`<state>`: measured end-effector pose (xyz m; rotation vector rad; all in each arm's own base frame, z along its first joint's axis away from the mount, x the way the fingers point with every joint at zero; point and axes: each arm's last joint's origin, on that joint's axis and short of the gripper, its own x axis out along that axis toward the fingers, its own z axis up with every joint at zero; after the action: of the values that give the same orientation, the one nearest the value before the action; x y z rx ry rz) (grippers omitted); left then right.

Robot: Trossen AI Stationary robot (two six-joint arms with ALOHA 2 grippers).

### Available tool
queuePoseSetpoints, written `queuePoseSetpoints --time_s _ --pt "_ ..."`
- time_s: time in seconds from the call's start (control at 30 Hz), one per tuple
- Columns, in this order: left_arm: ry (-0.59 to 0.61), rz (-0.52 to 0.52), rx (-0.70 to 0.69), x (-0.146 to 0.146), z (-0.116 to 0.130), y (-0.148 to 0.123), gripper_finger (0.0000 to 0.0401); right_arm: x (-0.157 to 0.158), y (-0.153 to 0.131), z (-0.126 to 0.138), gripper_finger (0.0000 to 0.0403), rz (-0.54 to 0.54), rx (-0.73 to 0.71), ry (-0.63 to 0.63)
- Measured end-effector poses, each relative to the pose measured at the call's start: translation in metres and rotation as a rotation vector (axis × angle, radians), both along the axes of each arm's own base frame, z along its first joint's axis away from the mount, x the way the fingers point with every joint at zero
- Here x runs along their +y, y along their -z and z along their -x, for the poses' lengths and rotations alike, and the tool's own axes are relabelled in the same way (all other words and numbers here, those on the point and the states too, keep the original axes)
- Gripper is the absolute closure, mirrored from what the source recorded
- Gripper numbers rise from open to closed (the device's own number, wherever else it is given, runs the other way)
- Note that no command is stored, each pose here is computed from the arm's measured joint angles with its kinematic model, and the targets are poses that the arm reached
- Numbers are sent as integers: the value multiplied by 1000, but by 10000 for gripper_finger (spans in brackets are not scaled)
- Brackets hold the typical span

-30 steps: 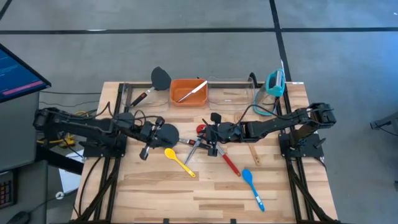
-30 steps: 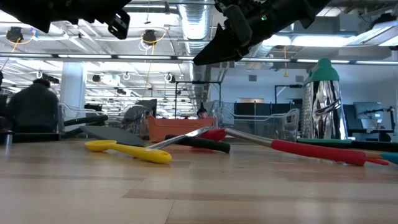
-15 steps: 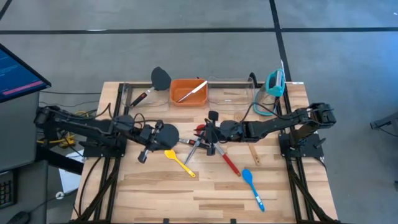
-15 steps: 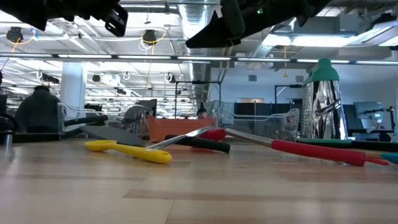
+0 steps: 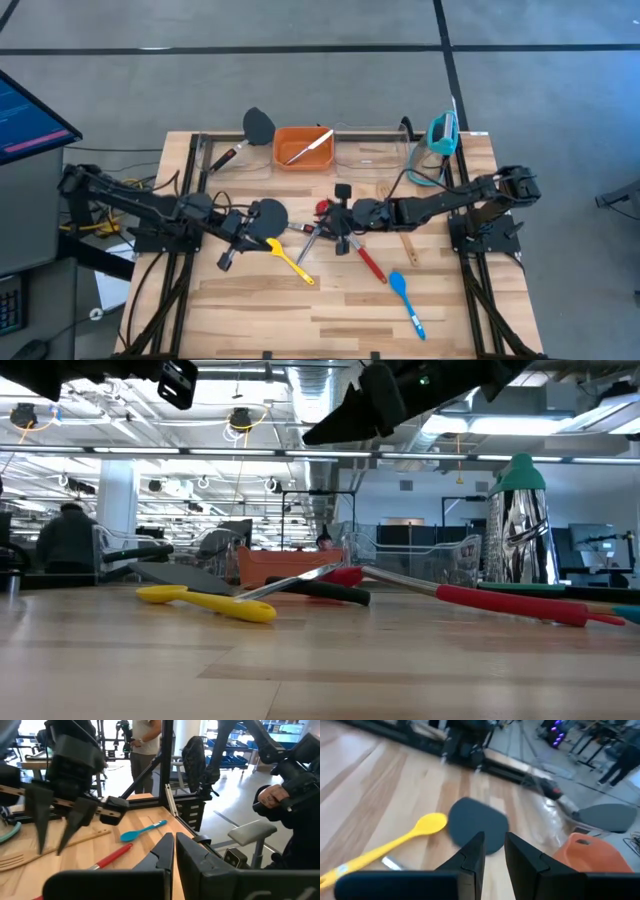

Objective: Pick & Place Kitchen Items
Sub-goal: Put the silver table knife into the orange bin

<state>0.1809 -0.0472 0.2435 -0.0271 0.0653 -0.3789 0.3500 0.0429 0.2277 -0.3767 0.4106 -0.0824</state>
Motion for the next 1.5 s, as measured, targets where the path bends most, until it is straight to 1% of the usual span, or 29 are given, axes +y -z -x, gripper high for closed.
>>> queuePoseSetpoints --time_s 0.13,0.23,0.3,0.37,0.47,0.53,0.63,0.77,0.9,1.03,1.27,1.33,1.5 --pt "-12 -3 0 -4 1 0 398 5 3 2 336 5 38 -19" --pt "-24 -35 -1 -7 0 2 398 7 5 3 336 -11 53 -14" --pt "-38 -60 21 -10 -2 6 398 7 6 4 336 -72 55 14" --pt "-66 -70 45 -11 -7 11 398 6 7 4 336 -174 46 64" --pt "-154 -59 123 -11 -15 23 398 2 7 4 336 -342 21 150" --pt "-223 -57 160 -9 -20 30 398 0 9 4 336 -386 32 182" --pt "-283 -49 216 -5 -27 41 398 1 11 5 336 -380 54 187" --pt "-307 4 265 -5 -32 49 398 7 8 4 336 -349 26 146" --pt "-305 25 223 -5 -35 46 397 11 -5 4 336 -283 -49 87" --pt "-302 47 169 -6 -36 41 397 9 -19 10 344 -231 -84 59" --pt "-303 27 151 -6 -36 39 397 1 -40 38 368 -188 -147 41" --pt "-327 29 145 -5 -36 39 397 0 -45 48 375 -177 -172 31" --pt "-423 23 130 -2 -37 38 397 -2 -55 74 389 -154 -295 0"
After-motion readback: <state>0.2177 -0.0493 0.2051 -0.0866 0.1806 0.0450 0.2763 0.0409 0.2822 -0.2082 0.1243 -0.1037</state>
